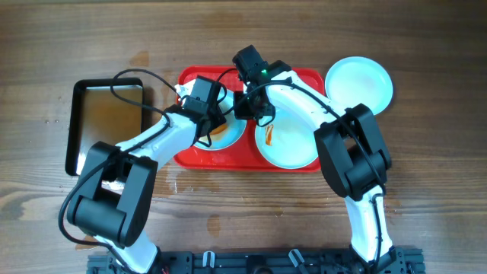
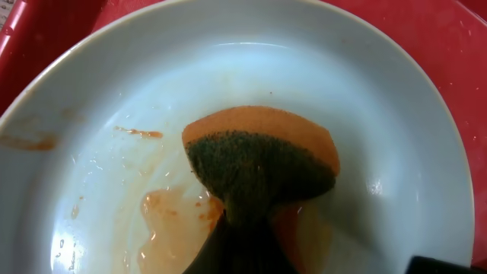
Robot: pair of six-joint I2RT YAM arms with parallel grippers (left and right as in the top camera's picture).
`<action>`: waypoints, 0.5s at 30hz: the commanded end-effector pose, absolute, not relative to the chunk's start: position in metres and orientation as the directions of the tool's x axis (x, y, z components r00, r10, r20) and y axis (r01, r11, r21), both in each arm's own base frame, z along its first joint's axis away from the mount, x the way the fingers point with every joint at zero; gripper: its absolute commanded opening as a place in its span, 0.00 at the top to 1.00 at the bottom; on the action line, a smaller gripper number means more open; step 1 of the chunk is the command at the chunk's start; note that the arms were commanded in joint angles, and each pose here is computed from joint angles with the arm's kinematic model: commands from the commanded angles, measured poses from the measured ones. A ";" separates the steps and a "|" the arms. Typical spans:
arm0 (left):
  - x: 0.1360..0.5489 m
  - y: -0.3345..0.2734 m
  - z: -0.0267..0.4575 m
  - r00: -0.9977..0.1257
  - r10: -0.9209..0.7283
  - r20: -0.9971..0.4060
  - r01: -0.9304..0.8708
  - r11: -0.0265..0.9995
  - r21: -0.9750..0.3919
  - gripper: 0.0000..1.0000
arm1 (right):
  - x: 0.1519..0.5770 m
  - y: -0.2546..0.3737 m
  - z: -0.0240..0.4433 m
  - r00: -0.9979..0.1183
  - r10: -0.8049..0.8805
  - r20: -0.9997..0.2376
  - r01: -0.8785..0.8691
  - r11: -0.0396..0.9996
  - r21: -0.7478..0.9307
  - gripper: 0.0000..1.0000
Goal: Clean dirty plates on tray and stack at the side
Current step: 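Scrub the plate held by the right gripper with the left sponge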
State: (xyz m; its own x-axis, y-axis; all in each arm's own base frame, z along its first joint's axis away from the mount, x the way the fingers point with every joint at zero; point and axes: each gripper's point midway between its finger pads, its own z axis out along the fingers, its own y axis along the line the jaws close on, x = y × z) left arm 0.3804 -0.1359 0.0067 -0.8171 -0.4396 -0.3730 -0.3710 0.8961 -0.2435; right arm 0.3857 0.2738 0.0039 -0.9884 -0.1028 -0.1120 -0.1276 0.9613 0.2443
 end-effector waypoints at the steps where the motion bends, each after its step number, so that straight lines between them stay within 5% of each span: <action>1: 0.372 -0.116 -0.019 -0.850 -0.406 -0.336 -0.369 0.914 -0.171 0.96 | 0.377 0.262 -0.015 -0.990 -0.117 -0.083 -0.130 0.975 0.178 0.96; 8: 0.380 -0.048 0.018 -0.805 -0.328 -0.493 -0.402 0.914 0.048 0.96 | 0.377 0.262 -0.015 -0.990 -0.117 -0.085 -0.131 0.975 0.178 0.96; 15: 0.388 -0.053 0.057 -0.783 -0.279 -0.556 -0.339 0.941 0.004 0.96 | 0.377 0.262 -0.015 -0.990 -0.117 -0.084 -0.131 0.975 0.178 0.96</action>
